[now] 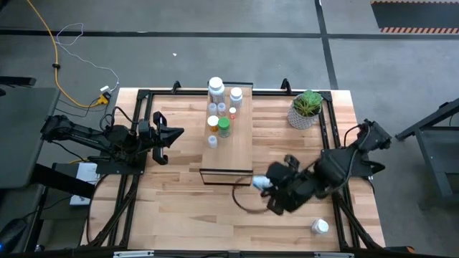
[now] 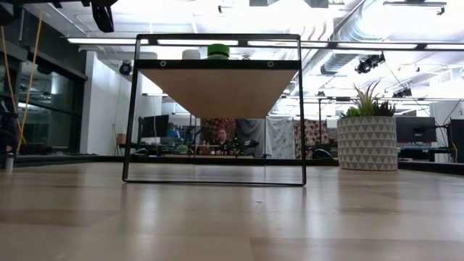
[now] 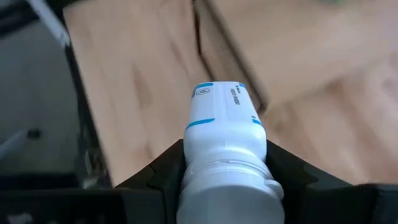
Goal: Pick and place medicine bottles onto shelf by color
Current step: Put the blue medicine bottle
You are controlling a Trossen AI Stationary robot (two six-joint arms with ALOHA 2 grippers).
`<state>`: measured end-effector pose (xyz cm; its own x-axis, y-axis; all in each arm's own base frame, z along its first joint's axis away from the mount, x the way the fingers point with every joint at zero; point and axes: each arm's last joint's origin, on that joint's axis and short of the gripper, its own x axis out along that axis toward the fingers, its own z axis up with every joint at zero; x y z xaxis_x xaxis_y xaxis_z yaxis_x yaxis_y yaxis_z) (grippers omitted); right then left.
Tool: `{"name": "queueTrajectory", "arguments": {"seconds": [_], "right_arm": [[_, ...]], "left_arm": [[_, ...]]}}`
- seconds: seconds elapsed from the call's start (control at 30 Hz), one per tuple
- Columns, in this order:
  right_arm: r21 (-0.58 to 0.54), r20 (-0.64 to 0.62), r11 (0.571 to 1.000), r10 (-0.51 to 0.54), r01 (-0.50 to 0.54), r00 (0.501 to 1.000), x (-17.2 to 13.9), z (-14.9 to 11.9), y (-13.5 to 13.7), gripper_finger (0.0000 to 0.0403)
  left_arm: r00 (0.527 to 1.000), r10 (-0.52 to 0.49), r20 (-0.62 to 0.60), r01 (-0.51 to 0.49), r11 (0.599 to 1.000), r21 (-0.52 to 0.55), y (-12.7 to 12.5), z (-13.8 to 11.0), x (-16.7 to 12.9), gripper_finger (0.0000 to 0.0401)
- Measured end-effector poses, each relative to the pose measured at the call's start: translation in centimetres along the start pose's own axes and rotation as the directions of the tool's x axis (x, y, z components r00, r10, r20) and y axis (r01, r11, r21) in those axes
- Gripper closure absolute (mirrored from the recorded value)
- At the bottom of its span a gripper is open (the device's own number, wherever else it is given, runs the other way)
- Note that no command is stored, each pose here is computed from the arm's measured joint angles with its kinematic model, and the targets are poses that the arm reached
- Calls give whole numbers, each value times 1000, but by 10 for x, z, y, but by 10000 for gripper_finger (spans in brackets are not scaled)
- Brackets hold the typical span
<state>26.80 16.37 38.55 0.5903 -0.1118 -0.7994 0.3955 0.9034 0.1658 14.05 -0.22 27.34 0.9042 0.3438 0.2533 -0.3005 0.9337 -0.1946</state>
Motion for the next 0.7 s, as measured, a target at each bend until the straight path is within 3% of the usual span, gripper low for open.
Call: {"name": "queueTrajectory", "arguments": {"seconds": [0.27, 0.7], "right_arm": [[36, 101, 996, -79, 76, 992, 7, 60, -42, 251], [289, -67, 950, -106, 121, 992, 63, 105, -110, 249]], "left_arm": [[1000, 0, 0, 0, 1000, 0, 0, 0, 0, 401], [1000, 23, 2, -23, 1000, 0, 1, 0, 0, 401]]}}
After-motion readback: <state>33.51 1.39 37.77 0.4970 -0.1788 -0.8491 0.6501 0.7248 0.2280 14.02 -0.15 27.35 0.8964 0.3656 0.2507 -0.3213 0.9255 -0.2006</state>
